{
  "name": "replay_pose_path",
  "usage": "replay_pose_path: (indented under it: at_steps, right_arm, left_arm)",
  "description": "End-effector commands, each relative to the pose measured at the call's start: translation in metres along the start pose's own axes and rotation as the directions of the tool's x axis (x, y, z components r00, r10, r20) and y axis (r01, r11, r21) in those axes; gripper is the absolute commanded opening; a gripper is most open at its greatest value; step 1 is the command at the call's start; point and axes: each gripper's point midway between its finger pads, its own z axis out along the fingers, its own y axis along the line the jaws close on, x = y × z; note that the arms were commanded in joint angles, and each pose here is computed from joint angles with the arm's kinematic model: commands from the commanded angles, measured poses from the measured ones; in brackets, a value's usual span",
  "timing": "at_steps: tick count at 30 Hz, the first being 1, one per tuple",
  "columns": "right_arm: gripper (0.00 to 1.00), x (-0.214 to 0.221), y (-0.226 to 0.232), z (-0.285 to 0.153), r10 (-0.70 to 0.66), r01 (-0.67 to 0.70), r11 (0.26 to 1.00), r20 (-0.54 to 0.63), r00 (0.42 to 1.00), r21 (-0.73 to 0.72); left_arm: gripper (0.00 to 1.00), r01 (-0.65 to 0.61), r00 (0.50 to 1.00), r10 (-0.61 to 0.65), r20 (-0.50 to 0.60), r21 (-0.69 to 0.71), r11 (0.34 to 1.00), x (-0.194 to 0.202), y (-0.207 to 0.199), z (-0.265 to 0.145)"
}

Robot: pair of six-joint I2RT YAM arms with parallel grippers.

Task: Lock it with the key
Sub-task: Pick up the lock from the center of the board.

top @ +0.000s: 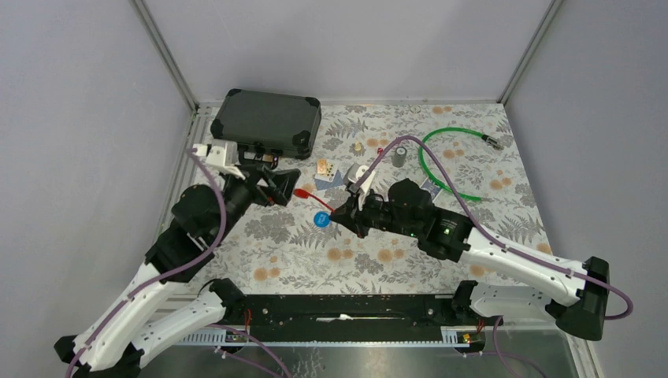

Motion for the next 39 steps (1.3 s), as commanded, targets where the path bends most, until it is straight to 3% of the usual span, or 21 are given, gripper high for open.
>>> replay_pose_path:
  at_steps: [1, 5, 9, 12, 14, 18, 22, 28, 39]
  right_arm:
    - [0.00, -0.014, 0.018, -0.032, -0.060, 0.057, 0.994, -0.027, 0.998, -0.093]
    - [0.00, -0.022, 0.024, -0.056, -0.071, 0.069, 0.992, -0.014, 0.997, -0.104]
    - [0.00, -0.036, 0.036, -0.078, -0.085, 0.086, 0.984, 0.011, 0.996, -0.155]
    - [0.00, -0.046, 0.050, -0.093, -0.087, 0.089, 0.970, 0.020, 0.996, -0.225]
    - [0.00, -0.051, 0.057, -0.102, -0.085, 0.089, 0.963, 0.026, 0.996, -0.254]
    - [0.00, -0.061, 0.068, -0.118, -0.069, 0.078, 0.950, 0.041, 0.997, -0.303]
    - [0.00, -0.062, 0.087, -0.130, -0.067, 0.076, 0.912, 0.037, 0.997, -0.403]
    - [0.00, -0.063, 0.099, -0.140, -0.081, 0.083, 0.878, 0.026, 0.996, -0.471]
    - [0.00, -0.083, 0.099, -0.147, -0.129, 0.140, 0.875, 0.057, 0.990, -0.464]
  left_arm:
    - [0.99, -0.198, 0.974, 0.160, 0.158, 0.268, 0.943, -0.021, -0.040, -0.018]
    - [0.99, -0.336, 0.942, 0.296, 0.160, 0.470, 0.816, 0.001, -0.066, -0.040]
    - [0.99, -0.375, 0.916, 0.378, 0.135, 0.624, 0.685, 0.029, -0.082, -0.059]
    - [0.98, -0.424, 0.870, 0.460, 0.176, 0.741, 0.520, 0.058, -0.091, -0.073]
    - [0.98, -0.439, 0.853, 0.483, 0.198, 0.773, 0.458, 0.069, -0.093, -0.078]
    - [0.99, -0.462, 0.836, 0.491, 0.243, 0.794, 0.394, 0.080, -0.092, -0.087]
    - [0.99, -0.508, 0.796, 0.501, 0.339, 0.825, 0.248, 0.095, -0.095, -0.104]
    - [0.99, -0.517, 0.783, 0.522, 0.339, 0.821, 0.243, 0.099, -0.093, -0.096]
    - [0.91, -0.366, 0.828, 0.525, 0.197, 0.899, 0.240, 0.118, -0.106, -0.092]
